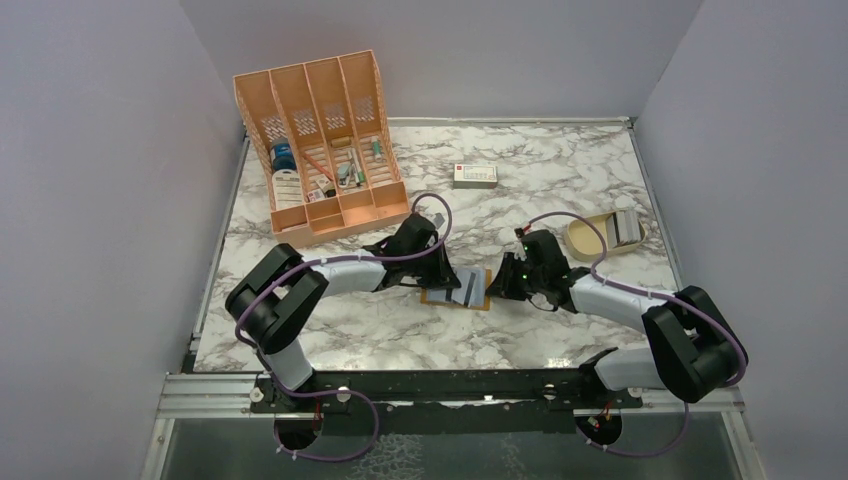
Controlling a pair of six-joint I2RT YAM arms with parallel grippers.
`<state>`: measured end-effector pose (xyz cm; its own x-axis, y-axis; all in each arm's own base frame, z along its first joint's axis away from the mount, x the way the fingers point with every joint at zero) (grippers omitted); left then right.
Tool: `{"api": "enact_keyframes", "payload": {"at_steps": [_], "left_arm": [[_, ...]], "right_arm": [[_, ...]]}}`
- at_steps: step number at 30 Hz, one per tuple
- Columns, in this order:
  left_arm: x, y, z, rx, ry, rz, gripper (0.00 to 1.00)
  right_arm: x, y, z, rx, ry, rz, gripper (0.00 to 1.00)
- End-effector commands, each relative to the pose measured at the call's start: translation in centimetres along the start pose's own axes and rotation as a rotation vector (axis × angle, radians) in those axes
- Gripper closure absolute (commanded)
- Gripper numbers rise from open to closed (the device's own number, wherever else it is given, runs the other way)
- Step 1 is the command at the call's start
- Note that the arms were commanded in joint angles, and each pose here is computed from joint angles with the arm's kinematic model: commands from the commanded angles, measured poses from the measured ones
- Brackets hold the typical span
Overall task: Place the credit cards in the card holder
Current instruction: Insert the credit card into the card holder.
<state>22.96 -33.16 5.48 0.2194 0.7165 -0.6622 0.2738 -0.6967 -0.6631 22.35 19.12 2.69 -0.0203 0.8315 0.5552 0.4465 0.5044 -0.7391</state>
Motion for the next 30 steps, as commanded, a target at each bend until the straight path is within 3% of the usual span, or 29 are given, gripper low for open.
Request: {"api": "enact_keyframes", "payload": {"at_steps": [1, 19, 30], "left_arm": [[1.3, -0.2, -0.6, -0.038, 0.001, -0.062, 1.0], [3.6, -0.3, -1.3, -0.102, -0.08, -0.1, 0.99], [2.8, 0.1, -1.3, -0.093, -0.081, -0.017, 0.94]], "right_arm": [[-0.2, 0.1, 0.9, 0.017, 0.003, -0.018, 0.83], [-0.2, 0.3, 1.4, 0.032, 0.015, -0.033, 0.84], [0.1, 0.2, 1.3, 0.03, 0.015, -0.041, 0.84]]}}
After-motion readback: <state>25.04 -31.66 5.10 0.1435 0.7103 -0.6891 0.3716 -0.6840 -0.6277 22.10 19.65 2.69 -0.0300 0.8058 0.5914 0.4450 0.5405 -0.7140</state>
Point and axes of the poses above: each gripper's point midway between its finger pads, its own y axis out along the fingers, its own x axis along the line the jaws close on, z = x × y, the point moved 1 cm from there along -y, back along the fingers, and after that the axes turned 5 degrees about y, right-handed, at the moved point
